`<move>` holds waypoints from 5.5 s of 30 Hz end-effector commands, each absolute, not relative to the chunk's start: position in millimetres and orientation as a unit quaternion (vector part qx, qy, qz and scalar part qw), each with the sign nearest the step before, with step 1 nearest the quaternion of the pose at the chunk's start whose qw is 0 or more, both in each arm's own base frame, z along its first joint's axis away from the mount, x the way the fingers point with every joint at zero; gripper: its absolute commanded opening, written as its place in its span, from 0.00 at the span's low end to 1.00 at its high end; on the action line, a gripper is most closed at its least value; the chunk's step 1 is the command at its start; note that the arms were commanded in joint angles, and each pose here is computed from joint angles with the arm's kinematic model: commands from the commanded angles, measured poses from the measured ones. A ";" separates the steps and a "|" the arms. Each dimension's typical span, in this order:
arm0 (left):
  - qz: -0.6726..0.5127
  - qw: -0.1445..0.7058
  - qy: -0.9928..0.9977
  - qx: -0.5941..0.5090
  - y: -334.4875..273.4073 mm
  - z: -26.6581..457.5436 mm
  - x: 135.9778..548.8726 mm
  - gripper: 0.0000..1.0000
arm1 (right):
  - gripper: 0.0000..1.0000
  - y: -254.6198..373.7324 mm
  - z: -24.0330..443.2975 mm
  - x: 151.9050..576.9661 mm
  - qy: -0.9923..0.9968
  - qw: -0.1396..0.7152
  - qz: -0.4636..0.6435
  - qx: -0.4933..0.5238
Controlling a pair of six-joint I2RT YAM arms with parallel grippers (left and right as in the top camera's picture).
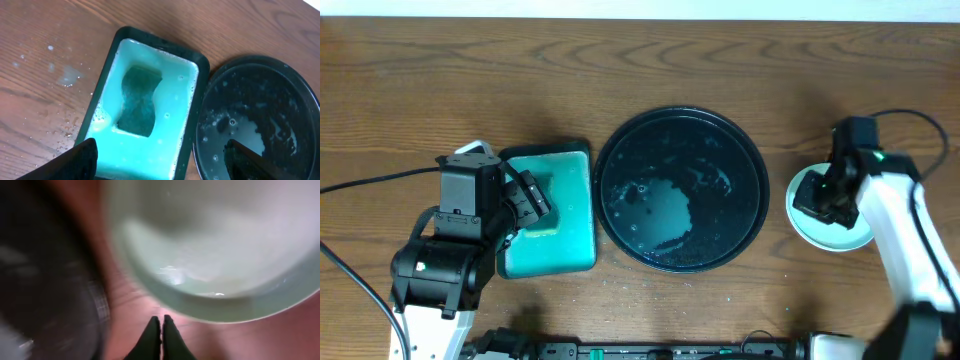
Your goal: Clean dirty plates on tray and stack at the side
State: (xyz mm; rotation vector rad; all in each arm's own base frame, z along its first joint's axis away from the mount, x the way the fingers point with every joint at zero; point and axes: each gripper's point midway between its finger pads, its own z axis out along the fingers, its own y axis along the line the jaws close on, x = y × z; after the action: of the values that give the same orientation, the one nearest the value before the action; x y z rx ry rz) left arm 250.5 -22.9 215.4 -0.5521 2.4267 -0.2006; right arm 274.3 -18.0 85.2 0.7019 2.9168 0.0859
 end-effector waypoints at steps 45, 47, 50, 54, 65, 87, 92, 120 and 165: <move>-0.079 0.327 0.917 -0.216 -21.6 225.1 252.7 0.81 | 0.99 64.8 190.2 208.1 0.785 0.593 0.100 -0.149; -0.079 0.327 0.917 -0.216 -21.6 225.1 252.7 0.81 | 0.99 65.2 176.4 212.3 0.778 0.603 0.108 -0.139; -0.079 0.327 0.917 -0.216 -21.5 225.1 252.8 0.81 | 0.99 64.4 162.9 221.1 0.762 0.626 0.125 -0.110; -0.079 0.327 0.917 -0.216 -21.5 225.1 252.8 0.81 | 0.99 66.2 163.4 234.0 0.727 0.666 0.141 -0.096; -0.079 0.327 0.917 -0.216 -21.5 225.1 252.8 0.81 | 0.99 66.7 162.2 236.1 0.718 0.674 0.141 -0.098; -0.053 0.351 0.911 -0.210 -11.2 226.5 251.7 0.81 | 0.99 66.6 162.1 236.1 0.719 0.674 0.140 -0.098; -0.052 0.486 0.845 -0.216 4.5 246.6 270.7 0.81 | 0.99 66.6 162.0 236.1 0.719 0.674 0.140 -0.098; -0.086 0.651 0.734 -0.171 9.1 140.5 243.2 0.81 | 0.99 66.7 162.0 236.1 0.719 0.674 0.141 -0.098; -0.086 0.649 0.736 -0.172 9.1 139.3 243.3 0.81 | 0.99 66.6 162.1 236.1 0.719 0.674 0.140 -0.098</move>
State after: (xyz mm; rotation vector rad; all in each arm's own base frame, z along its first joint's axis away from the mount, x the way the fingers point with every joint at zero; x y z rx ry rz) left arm 243.5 6.5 157.4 -0.3846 1.6265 -0.2247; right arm 235.8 68.0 162.6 -0.2362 1.6160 0.3111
